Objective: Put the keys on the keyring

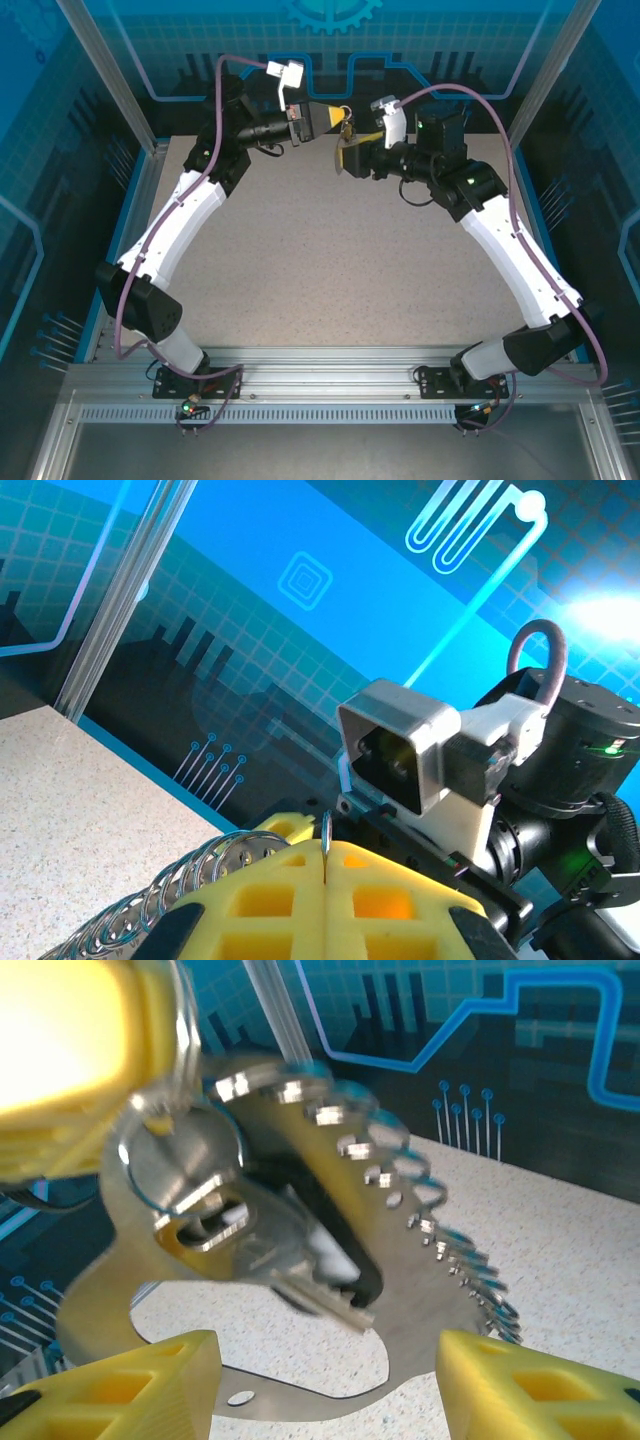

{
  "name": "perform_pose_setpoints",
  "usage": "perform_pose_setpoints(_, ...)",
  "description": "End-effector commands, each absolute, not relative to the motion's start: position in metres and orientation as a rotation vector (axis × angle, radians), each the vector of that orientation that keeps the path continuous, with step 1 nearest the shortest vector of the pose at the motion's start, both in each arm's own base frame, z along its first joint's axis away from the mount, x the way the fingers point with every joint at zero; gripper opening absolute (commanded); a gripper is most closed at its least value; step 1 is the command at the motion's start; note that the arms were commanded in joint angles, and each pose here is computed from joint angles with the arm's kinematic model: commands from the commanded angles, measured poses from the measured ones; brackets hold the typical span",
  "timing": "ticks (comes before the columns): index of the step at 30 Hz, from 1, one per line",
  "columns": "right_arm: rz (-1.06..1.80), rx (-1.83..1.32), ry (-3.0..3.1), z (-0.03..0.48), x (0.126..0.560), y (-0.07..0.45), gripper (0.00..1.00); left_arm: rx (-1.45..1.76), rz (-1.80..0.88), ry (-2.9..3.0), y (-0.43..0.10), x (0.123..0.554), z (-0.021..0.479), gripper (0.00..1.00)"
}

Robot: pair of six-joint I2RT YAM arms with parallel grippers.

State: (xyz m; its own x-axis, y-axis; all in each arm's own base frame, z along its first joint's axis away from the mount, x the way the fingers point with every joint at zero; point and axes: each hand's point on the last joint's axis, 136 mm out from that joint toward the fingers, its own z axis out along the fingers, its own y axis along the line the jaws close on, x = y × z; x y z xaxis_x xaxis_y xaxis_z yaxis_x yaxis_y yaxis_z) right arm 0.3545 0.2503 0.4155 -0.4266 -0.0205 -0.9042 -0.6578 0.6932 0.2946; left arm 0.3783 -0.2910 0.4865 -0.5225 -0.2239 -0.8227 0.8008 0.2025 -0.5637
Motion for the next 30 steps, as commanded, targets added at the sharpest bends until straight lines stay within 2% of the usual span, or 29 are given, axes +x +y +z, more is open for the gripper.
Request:
perform_pose_setpoints(1, 0.745, -0.537, 1.806, 0.442, 0.359, 0.252, 0.6, 0.576, -1.462, 1.542, -0.292, 0.373, 0.503, 0.0)
perform_pose_setpoints(7, 0.73, -0.547, 1.791, 0.449, 0.367, 0.256, 0.59, 0.579, -1.468, 1.544, -0.293, 0.373, 0.502, 0.0)
perform_pose_setpoints(11, 0.731, -0.564, 1.788, 0.45, 0.37, 0.258, 0.54, 0.581, -1.467, 1.544, -0.293, 0.372, 0.502, 0.0)
perform_pose_setpoints(17, 0.725, -0.581, 1.788, 0.448, 0.365, 0.254, 0.29, 0.582, -1.463, 1.538, -0.293, 0.372, 0.505, 0.0)
perform_pose_setpoints(29, 0.749, -0.609, 1.789, 0.446, 0.35, 0.247, 0.0, 0.583, -1.46, 1.531, -0.292, 0.37, 0.507, 0.0)
perform_pose_setpoints(30, 0.748, -0.615, 1.79, 0.446, 0.348, 0.247, 0.0, 0.584, -1.46, 1.531, -0.292, 0.37, 0.507, 0.0)
